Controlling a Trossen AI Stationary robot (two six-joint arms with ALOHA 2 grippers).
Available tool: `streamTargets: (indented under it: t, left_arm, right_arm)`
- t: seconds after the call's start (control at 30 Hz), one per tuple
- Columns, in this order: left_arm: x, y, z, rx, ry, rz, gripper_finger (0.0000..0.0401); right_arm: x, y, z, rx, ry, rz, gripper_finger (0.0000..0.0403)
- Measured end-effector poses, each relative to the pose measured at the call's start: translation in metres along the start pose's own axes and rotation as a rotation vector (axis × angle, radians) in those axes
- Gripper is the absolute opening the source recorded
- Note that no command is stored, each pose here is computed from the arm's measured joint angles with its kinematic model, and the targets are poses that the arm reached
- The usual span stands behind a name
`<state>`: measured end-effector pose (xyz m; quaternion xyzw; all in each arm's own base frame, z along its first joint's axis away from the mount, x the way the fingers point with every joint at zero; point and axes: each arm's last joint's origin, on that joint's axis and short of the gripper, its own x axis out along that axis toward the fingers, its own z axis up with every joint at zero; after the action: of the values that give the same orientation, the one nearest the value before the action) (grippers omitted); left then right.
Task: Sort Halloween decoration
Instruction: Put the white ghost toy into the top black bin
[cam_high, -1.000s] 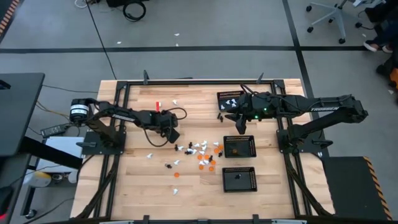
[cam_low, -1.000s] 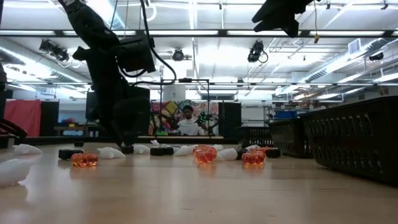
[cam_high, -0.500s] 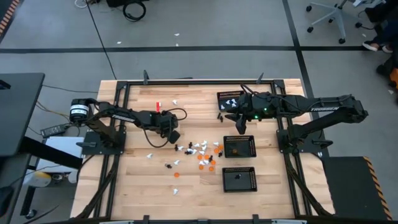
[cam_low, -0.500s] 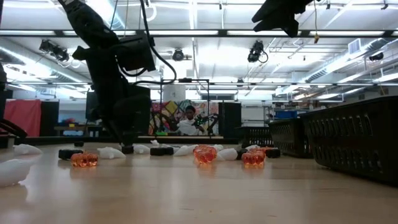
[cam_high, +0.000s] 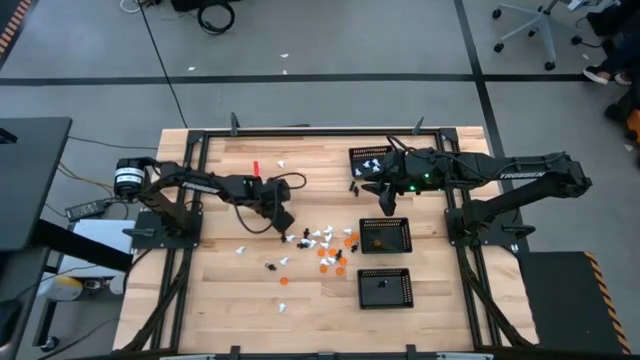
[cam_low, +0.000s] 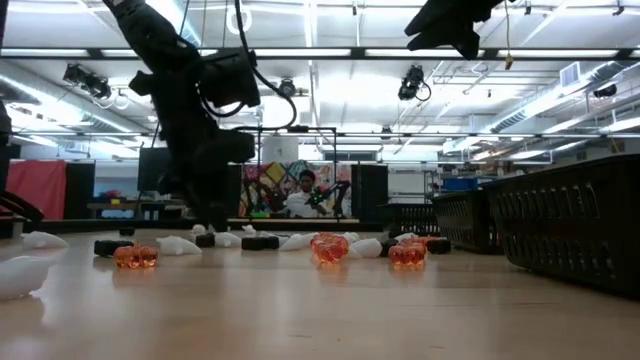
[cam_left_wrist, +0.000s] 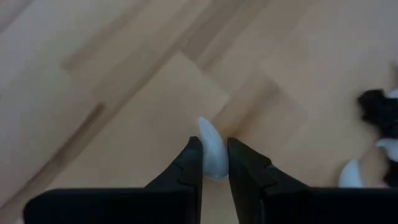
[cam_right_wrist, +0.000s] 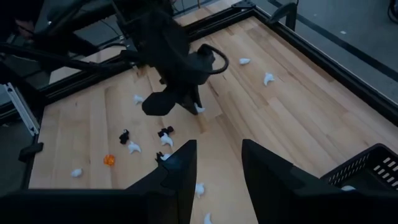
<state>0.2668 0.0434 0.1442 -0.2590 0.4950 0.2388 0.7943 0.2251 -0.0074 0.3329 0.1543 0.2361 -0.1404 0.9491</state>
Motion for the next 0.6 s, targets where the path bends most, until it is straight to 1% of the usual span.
streamTargets:
  t: [0.17, 0.27, 0.47, 0.6]
  left_arm:
    - [-0.001, -0.006, 0.007, 0.059, -0.062, -0.071, 0.0058]
    - [-0.002, -0.009, 0.013, 0.081, -0.122, -0.117, 0.0058]
    - [-0.005, -0.016, 0.023, 0.106, -0.218, -0.193, 0.0058]
    - [-0.008, -0.018, 0.033, 0.103, -0.31, -0.243, 0.0058]
  right_arm:
    - [0.0, 0.0, 0.0, 0.0, 0.0, 0.0, 0.0132]
    - [0.0, 0.0, 0.0, 0.002, 0.0, 0.001, 0.0132]
    - [0.0, 0.0, 0.0, 0.004, 0.001, 0.005, 0.0132]
    - [0.0, 0.0, 0.0, 0.002, 0.002, 0.005, 0.0132]
